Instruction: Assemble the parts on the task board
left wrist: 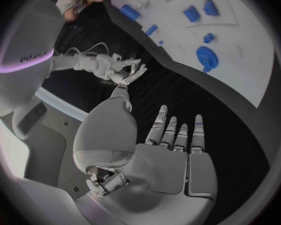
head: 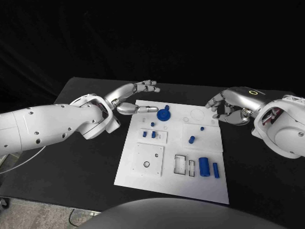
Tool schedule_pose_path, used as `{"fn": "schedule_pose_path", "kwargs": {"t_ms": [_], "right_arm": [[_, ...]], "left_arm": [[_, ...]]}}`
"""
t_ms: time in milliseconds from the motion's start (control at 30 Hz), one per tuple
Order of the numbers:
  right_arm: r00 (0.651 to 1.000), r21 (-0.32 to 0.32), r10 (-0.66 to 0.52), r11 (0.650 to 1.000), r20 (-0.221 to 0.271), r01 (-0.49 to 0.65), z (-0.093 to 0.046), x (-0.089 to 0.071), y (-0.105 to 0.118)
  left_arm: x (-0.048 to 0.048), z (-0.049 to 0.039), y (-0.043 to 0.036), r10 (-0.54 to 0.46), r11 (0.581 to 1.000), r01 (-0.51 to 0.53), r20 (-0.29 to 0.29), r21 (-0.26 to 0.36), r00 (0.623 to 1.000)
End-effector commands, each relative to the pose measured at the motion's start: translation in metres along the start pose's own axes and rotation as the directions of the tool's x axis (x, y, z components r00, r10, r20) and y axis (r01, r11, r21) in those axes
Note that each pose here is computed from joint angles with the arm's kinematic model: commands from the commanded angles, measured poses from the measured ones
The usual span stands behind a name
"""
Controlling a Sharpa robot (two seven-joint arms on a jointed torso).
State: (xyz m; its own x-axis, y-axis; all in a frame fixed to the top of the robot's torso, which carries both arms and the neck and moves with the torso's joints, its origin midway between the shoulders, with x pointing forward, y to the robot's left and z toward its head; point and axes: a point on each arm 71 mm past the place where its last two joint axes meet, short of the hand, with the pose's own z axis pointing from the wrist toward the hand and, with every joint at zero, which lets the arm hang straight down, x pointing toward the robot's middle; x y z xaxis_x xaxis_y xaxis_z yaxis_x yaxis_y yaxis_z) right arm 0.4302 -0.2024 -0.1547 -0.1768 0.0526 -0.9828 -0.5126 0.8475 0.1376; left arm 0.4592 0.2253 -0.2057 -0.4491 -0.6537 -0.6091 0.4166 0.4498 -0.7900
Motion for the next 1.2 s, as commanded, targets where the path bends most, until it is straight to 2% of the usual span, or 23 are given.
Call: {"fn": "schedule_pose_path", "kwargs": {"t_ms": [33, 133, 200, 467, 967, 1200], "right_arm": [[0.994, -0.059, -0.111, 0.992, 0.015, 0.112, 0.003, 0.006, 0.004], [0.992, -0.071, -0.124, 0.99, 0.001, 0.123, 0.006, 0.013, 0.006], [0.992, -0.076, -0.127, 0.989, -0.01, 0.126, 0.008, 0.018, 0.006], [0.99, -0.083, -0.128, 0.989, -0.051, 0.124, 0.012, 0.035, 0.006], [0.983, -0.024, -0.131, 0.991, -0.128, 0.129, 0.018, 0.059, -0.004], [0.983, -0.014, -0.127, 0.992, -0.132, 0.127, 0.022, 0.067, -0.009]], "left_arm": [[-0.0023, -0.0007, 0.0016, -0.634, 0.771, 0.637, 0.107, 0.002, 0.766], [0.0004, -0.0018, -0.0009, -0.694, 0.718, 0.696, 0.105, 0.02, 0.712], [0.001, -0.0024, -0.0025, -0.704, 0.708, 0.705, 0.106, 0.034, 0.702], [0.0024, -0.0047, -0.009, -0.698, 0.715, 0.694, 0.138, 0.088, 0.702], [0.0087, -0.0054, -0.0113, -0.703, 0.71, 0.701, 0.139, 0.075, 0.697], [0.0094, -0.0057, -0.011, -0.704, 0.709, 0.702, 0.139, 0.07, 0.697]]}}
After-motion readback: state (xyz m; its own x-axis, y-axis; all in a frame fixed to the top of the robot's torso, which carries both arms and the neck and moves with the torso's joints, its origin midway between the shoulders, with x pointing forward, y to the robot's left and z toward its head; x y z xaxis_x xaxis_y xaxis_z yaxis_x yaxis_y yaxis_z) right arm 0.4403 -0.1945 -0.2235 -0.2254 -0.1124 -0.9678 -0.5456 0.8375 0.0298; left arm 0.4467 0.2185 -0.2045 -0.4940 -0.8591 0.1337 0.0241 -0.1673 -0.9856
